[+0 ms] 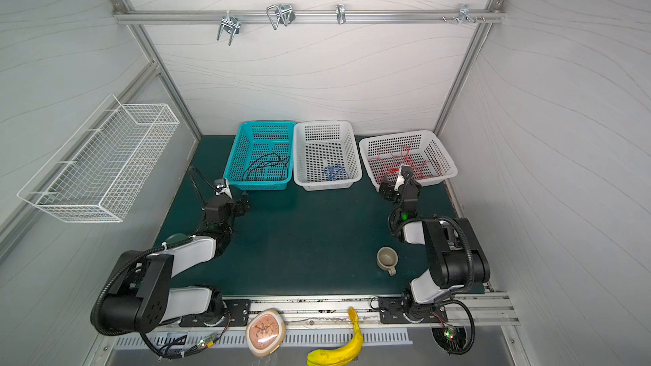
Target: Untangle the cables
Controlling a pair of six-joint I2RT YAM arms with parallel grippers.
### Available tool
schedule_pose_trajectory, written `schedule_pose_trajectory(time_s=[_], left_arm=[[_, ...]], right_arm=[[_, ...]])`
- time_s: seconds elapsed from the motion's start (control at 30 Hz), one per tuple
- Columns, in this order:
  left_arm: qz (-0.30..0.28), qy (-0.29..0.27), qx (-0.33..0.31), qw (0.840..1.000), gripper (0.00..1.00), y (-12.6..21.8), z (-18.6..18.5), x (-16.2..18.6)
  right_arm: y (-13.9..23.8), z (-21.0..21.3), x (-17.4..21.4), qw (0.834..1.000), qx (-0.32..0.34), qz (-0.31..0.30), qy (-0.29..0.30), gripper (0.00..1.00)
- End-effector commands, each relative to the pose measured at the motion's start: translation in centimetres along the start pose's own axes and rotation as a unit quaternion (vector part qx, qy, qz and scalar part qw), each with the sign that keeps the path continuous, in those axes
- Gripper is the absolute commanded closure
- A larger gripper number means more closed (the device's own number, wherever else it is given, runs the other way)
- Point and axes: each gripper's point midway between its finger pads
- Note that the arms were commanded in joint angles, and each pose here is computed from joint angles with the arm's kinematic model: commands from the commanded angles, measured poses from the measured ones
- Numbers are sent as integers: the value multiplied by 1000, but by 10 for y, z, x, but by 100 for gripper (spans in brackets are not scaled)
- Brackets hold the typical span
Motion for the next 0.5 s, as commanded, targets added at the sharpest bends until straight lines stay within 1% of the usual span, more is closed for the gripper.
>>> schedule_pose_trajectory(time_s=[0.0, 0.07, 0.17, 0.2, 0.27, 0.33, 0.47], left_arm=[[-35, 5, -3, 999, 1, -13, 2, -31], [-43, 2, 1, 999, 1, -19, 1, -31], [-41, 9, 20, 999, 1, -34, -3, -17], [-46, -1, 24, 999, 1, -37, -5, -17], [-24, 6, 25, 999, 0, -36, -4, -11], [-37, 12, 8, 999, 0, -38, 2, -15], [-31, 13, 10, 999, 0, -38, 1, -14]], right_arm=[[2, -10, 46, 996, 21, 82, 30, 1], [2, -10, 47, 996, 21, 82, 31, 1], [2, -9, 48, 996, 20, 83, 30, 1], [2, -10, 47, 996, 21, 82, 30, 1], [2, -10, 48, 996, 19, 84, 30, 1], [2, -10, 47, 996, 19, 83, 30, 1], [2, -10, 47, 996, 20, 83, 29, 1]])
Point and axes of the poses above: each gripper's point midway between its finger pads, its own y axis back along the fingers, its own z axis along the line the jaws close on, x = y × z, and after that the axes turned 6 degrees about -y, right-handed
